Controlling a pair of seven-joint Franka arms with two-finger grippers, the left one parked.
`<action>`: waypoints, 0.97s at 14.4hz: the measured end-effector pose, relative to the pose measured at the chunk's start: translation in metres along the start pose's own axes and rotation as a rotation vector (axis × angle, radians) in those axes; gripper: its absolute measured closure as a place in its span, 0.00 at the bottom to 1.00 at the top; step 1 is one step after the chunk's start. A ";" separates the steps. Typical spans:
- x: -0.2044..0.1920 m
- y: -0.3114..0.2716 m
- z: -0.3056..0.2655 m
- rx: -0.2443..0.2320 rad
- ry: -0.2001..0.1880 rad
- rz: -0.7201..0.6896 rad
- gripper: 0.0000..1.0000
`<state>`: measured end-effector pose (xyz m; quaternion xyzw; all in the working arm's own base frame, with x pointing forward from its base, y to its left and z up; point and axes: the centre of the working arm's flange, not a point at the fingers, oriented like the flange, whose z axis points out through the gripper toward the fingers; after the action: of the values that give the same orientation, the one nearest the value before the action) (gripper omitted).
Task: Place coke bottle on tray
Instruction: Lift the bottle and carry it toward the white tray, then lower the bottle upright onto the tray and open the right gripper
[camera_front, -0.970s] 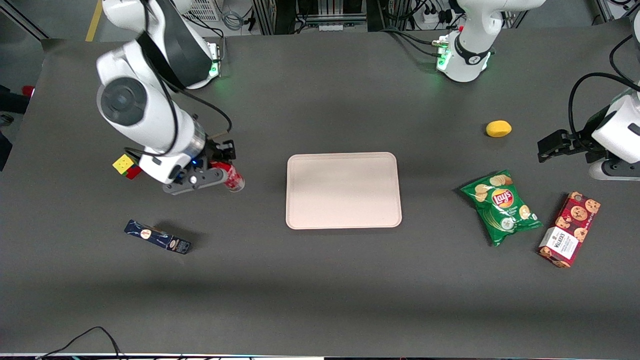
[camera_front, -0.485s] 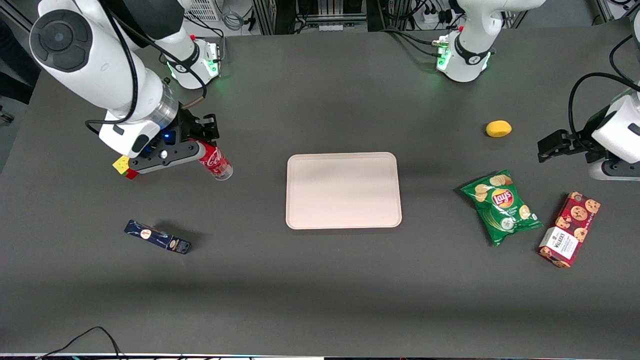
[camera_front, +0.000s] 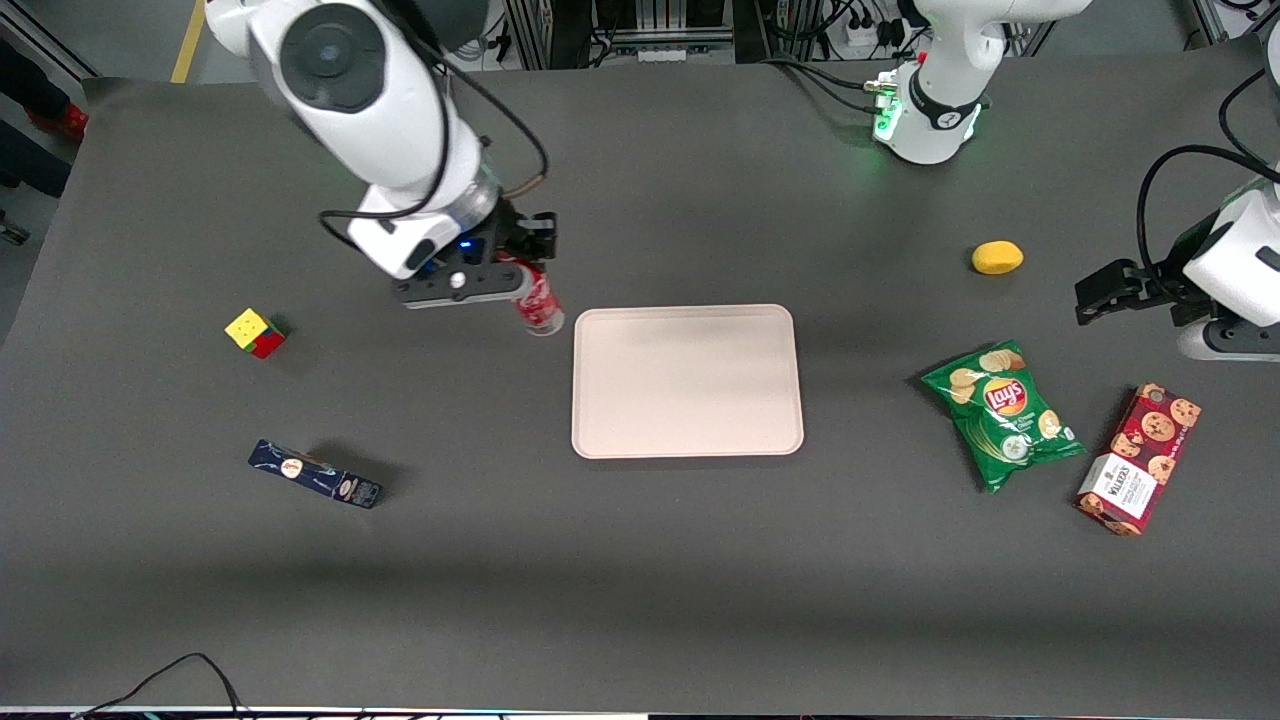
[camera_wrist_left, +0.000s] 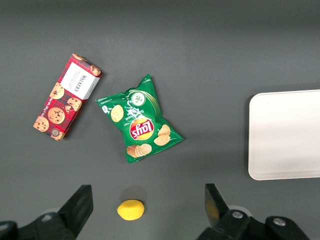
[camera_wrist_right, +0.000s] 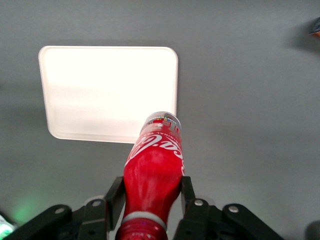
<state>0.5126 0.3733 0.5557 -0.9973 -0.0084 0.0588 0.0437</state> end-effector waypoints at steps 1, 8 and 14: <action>-0.002 -0.012 0.007 0.011 0.004 0.006 0.50; 0.031 -0.046 0.151 -0.018 0.046 -0.001 0.50; 0.043 -0.039 0.230 -0.073 -0.025 -0.008 0.50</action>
<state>0.5280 0.4327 0.3265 -0.9973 -0.0149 0.0709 0.0072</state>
